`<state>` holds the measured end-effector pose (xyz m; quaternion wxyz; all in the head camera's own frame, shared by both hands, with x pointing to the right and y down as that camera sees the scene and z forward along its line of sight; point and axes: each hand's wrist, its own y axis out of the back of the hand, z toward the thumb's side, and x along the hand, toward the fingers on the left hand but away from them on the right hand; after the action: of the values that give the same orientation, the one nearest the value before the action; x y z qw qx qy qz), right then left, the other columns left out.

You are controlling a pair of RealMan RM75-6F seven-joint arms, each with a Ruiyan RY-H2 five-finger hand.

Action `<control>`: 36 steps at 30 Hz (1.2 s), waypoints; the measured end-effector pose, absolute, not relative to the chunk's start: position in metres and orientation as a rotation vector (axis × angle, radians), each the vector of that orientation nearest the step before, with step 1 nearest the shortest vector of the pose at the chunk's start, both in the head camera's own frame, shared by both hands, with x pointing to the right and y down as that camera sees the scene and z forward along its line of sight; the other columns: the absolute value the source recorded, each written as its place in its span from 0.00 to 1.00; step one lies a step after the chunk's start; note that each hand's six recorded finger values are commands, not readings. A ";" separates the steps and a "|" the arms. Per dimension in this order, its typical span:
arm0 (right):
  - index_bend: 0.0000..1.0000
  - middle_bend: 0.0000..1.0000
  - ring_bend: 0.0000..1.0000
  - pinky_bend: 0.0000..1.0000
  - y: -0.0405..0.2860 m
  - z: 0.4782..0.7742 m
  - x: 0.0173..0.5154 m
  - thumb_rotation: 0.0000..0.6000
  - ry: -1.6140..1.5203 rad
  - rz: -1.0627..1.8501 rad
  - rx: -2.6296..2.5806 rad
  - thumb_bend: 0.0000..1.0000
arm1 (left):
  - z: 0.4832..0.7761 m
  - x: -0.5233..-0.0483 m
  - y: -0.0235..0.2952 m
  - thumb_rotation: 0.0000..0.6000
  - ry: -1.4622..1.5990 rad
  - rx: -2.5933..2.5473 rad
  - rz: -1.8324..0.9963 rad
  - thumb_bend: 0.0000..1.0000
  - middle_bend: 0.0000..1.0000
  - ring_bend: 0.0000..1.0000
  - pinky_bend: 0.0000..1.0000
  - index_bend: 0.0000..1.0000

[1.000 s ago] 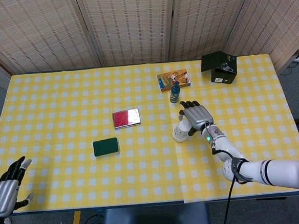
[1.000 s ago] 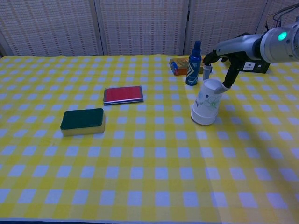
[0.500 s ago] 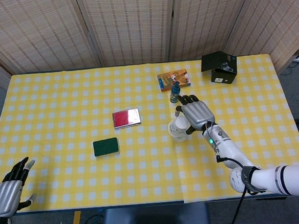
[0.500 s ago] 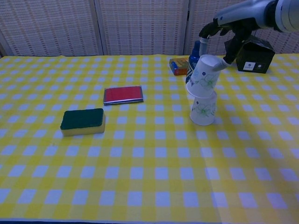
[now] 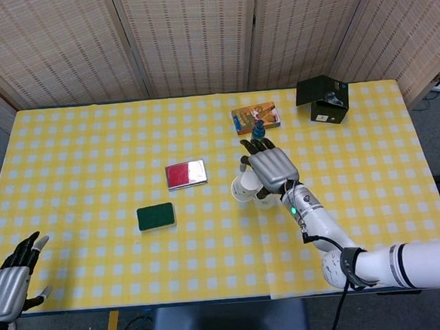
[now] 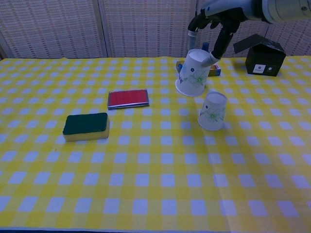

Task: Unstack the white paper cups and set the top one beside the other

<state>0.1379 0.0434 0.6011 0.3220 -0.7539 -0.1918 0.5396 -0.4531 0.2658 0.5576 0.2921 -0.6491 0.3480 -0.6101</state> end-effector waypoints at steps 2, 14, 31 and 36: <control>0.37 0.00 0.00 0.00 0.044 0.611 0.135 1.00 -0.495 1.427 -1.983 0.25 | 0.556 -0.454 0.266 1.00 0.933 -1.733 -1.623 0.26 0.00 0.00 0.23 0.03; 0.37 0.00 0.00 0.00 0.054 0.677 0.108 1.00 -0.416 1.478 -2.022 0.25 | 0.543 -0.460 0.265 1.00 0.979 -1.748 -1.592 0.26 0.00 0.00 0.23 0.03; 0.25 0.00 0.00 0.00 0.066 0.705 0.084 1.00 -0.343 1.517 -1.985 0.27 | 0.529 -0.463 0.268 1.00 1.012 -1.734 -1.560 0.26 0.00 0.00 0.23 0.03; 0.01 0.00 0.00 0.00 0.063 0.696 0.083 1.00 -0.358 1.500 -1.999 0.22 | 0.532 -0.463 0.267 1.00 1.007 -1.738 -1.565 0.26 0.00 0.00 0.23 0.03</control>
<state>0.0828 0.0626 0.6964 0.3035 -0.7545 -0.1350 0.5661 -0.4631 0.2674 0.5318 0.2933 -0.6525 0.3782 -0.5875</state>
